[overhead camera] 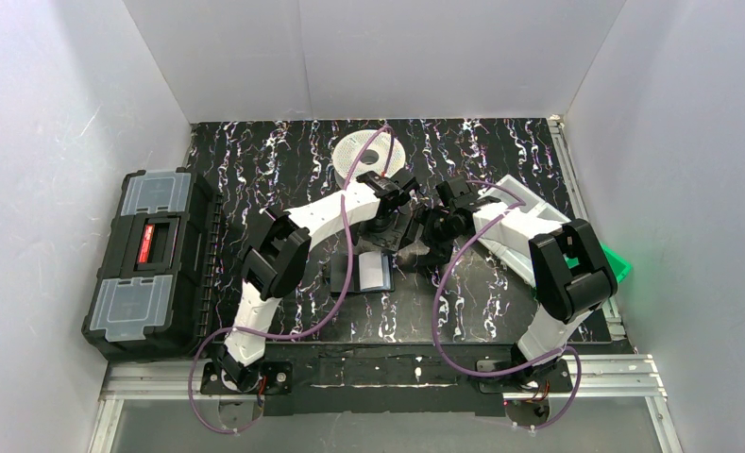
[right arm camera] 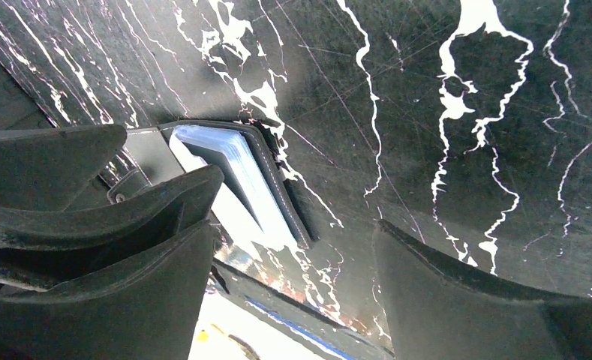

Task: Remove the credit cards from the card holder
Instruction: Remove the credit card from the card holder.

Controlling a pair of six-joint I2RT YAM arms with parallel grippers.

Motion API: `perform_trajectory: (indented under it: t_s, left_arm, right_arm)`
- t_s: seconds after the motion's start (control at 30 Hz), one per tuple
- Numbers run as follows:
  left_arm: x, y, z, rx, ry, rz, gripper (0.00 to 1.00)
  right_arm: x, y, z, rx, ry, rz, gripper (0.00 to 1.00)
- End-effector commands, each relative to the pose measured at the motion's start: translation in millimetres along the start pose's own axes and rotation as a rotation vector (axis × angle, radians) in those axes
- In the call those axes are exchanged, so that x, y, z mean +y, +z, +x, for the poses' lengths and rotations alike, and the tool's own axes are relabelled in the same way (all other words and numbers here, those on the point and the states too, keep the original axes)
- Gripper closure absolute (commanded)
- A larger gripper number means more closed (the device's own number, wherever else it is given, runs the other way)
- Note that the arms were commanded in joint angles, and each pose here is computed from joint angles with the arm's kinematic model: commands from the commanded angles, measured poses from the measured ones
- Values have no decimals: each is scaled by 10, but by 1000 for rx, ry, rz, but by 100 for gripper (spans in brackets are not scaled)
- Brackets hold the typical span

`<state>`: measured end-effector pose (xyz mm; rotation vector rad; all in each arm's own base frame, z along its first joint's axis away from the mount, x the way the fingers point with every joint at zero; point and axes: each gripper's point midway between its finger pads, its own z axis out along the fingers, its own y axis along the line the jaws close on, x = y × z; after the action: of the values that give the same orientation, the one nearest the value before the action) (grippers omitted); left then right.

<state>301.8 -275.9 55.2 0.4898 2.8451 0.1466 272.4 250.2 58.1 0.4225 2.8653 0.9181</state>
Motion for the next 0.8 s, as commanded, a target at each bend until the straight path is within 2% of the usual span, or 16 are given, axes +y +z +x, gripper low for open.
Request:
perform_trajectory:
  t_s: [0.0, 0.77]
  left_arm:
    - [84, -23, 19, 2, 9, -47, 29]
    - [350, -19, 104, 10, -37, -58, 48]
  right_arm:
    - [67, -47, -22, -14, -16, -29, 16]
    - [129, -18, 13, -3, -30, -38, 16]
